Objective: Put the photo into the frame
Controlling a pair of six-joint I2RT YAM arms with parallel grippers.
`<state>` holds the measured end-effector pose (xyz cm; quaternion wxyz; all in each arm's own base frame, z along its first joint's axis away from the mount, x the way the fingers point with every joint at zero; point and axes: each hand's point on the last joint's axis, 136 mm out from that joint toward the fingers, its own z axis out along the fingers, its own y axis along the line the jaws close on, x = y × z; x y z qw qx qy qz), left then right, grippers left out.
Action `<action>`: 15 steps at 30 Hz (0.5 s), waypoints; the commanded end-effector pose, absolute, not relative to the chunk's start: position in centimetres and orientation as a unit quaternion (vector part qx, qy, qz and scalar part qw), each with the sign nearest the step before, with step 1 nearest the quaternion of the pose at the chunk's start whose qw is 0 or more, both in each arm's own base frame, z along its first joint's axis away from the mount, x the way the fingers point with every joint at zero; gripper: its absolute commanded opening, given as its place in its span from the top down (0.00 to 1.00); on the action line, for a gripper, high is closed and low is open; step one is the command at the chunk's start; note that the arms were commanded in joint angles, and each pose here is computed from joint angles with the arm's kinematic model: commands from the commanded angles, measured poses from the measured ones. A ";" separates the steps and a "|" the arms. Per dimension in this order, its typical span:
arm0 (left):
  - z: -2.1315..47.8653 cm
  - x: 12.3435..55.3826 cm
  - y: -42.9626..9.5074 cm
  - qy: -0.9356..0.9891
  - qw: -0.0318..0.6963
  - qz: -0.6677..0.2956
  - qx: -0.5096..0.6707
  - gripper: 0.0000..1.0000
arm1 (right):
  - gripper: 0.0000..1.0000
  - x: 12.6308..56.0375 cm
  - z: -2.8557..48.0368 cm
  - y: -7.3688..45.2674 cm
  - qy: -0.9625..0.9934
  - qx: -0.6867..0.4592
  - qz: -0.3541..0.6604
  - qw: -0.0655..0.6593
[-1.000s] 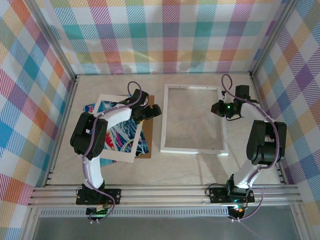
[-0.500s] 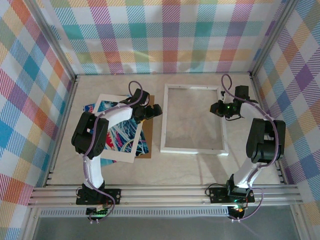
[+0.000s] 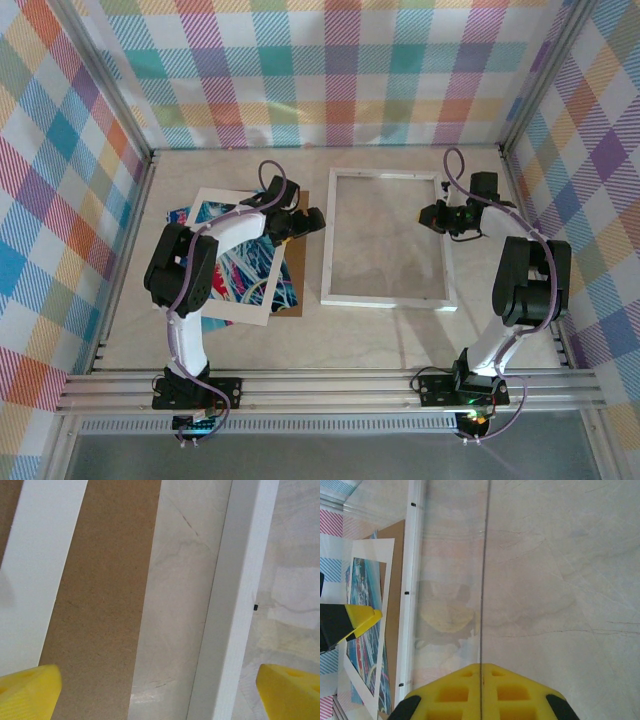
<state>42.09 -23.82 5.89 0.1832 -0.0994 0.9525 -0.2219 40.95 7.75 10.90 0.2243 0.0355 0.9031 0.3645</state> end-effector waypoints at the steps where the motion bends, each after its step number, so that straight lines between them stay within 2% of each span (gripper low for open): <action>1: 5.3 41.5 -25.1 0.955 0.169 -0.230 -0.087 0.00 | 0.98 41.1 11.7 8.7 0.888 0.009 0.389 0.246; 9: 4.8 41.2 -26.6 0.953 0.158 -0.246 -0.083 0.00 | 0.92 41.1 10.2 8.6 0.893 0.021 0.384 0.233; 15: 4.5 40.5 -28.1 0.954 0.147 -0.253 -0.070 0.00 | 0.83 41.3 9.3 8.0 0.903 0.037 0.365 0.223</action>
